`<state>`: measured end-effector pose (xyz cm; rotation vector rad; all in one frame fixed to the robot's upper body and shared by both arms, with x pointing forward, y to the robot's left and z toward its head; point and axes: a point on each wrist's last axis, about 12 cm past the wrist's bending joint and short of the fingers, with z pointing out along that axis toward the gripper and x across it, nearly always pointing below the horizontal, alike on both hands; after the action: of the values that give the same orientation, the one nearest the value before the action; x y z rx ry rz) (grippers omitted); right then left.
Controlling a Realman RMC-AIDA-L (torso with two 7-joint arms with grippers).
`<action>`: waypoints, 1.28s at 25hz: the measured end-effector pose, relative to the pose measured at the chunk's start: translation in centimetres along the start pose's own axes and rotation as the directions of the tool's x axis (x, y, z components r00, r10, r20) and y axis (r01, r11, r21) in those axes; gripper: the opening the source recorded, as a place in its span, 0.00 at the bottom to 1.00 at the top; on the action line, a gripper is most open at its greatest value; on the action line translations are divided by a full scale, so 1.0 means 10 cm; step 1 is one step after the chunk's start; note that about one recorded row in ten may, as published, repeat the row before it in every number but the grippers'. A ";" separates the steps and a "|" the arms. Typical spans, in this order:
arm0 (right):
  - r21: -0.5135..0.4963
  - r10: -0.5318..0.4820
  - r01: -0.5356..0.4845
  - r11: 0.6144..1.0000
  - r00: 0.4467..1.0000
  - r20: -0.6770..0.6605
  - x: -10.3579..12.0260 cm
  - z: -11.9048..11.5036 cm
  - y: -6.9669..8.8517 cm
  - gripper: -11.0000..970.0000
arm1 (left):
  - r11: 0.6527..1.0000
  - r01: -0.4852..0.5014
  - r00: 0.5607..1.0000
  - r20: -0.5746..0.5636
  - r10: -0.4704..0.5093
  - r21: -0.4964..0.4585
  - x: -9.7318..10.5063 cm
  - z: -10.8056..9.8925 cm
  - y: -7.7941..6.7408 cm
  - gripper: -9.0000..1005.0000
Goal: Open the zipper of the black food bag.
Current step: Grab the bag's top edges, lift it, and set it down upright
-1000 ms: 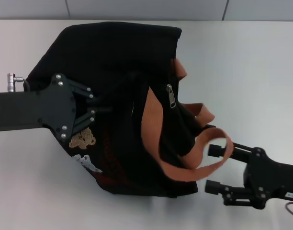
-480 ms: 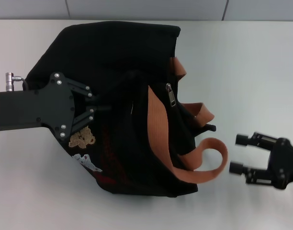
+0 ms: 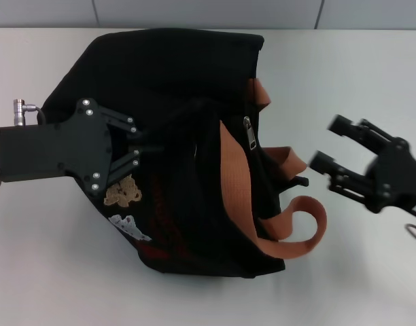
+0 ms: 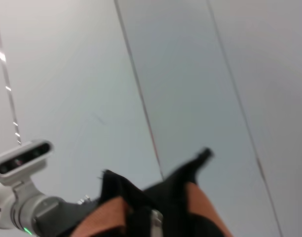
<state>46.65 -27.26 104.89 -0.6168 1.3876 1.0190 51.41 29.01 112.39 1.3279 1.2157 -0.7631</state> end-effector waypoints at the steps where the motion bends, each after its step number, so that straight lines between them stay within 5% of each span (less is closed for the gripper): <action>1: -0.012 -0.025 0.025 1.000 1.000 0.018 0.05 0.12 0.04 0.72 | 1.000 0.000 1.000 0.001 0.000 0.000 0.00 0.01 0.00 0.10; 15: 0.019 -0.140 0.139 0.990 0.985 0.098 0.30 0.44 0.39 0.61 | 1.000 0.019 1.000 0.006 -0.019 -0.009 0.03 0.09 0.04 0.10; 28: 0.010 -0.144 0.144 0.990 0.986 0.088 0.30 0.62 0.36 0.59 | 1.000 0.008 1.000 0.010 -0.008 0.002 0.04 0.11 0.03 0.10; 32: 0.016 -0.144 0.143 0.990 0.985 0.093 0.29 0.63 0.35 0.47 | 1.000 0.007 1.000 0.013 -0.007 0.002 0.05 0.11 0.01 0.10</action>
<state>46.46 -19.56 103.65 -0.6447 1.2461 0.9146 51.92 28.05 111.74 1.3188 1.2103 -0.7770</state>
